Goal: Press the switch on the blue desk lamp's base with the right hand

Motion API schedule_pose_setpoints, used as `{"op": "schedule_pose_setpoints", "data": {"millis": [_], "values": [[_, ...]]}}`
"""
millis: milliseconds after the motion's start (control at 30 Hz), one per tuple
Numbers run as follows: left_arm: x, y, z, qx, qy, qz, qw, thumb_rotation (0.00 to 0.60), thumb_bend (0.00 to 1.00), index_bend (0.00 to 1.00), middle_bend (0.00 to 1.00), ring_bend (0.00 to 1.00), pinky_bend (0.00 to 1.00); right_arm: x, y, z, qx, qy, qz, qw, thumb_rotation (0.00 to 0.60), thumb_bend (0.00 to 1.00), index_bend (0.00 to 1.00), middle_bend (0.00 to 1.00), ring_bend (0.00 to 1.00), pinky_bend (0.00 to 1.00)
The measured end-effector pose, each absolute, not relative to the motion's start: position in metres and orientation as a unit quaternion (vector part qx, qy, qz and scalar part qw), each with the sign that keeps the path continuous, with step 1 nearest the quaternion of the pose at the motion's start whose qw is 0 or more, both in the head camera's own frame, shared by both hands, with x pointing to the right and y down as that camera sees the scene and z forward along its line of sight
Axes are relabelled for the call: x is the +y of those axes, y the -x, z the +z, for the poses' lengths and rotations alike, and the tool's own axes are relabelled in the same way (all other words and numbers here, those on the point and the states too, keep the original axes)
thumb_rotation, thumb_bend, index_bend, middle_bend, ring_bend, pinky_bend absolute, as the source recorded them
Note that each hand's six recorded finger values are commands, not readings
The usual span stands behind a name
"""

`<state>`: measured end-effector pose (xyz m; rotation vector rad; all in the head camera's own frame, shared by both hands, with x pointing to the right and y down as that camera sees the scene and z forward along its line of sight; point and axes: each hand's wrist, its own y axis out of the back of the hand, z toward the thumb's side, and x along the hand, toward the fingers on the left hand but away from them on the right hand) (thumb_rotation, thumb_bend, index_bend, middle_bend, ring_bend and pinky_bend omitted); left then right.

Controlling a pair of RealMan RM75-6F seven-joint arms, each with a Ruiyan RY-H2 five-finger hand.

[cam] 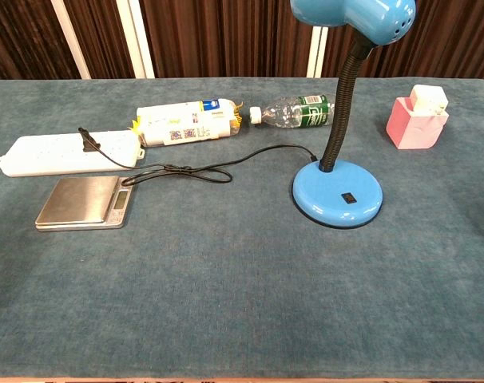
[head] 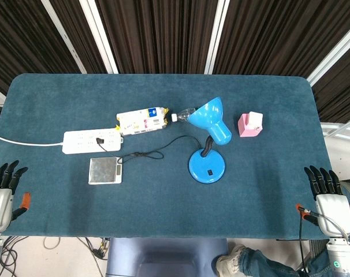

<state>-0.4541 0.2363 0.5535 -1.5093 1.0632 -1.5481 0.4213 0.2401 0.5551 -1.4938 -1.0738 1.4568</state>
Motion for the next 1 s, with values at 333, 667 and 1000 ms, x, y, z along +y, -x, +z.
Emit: {"op": "schedule_pose_setpoints", "data": {"millis": [333,667,1000], "values": [[0.236,0.454,0.552,0.414,0.585,-0.598,0.359,0.6,0.47,0.17,0.04,0.0,0.0,0.241,-0.419,0.557,-0.417,0.59,0.573,0.386,0.6,0.25,0.0,0.09,0.04,0.0],[0.235,0.455,0.552,0.417,0.583,-0.6,0.357,0.6,0.47,0.17,0.04,0.0,0.0,0.241,-0.419,0.555,-0.421,0.591,0.571,0.384,0.6,0.25,0.0,0.09,0.06,0.0],[0.236,0.456,0.554,0.416,0.584,-0.602,0.35,0.6,0.47,0.17,0.04,0.0,0.0,0.246,-0.408,0.56,-0.411,0.635,0.555,0.347,0.6,0.25,0.0,0.16,0.33,0.23]]}}
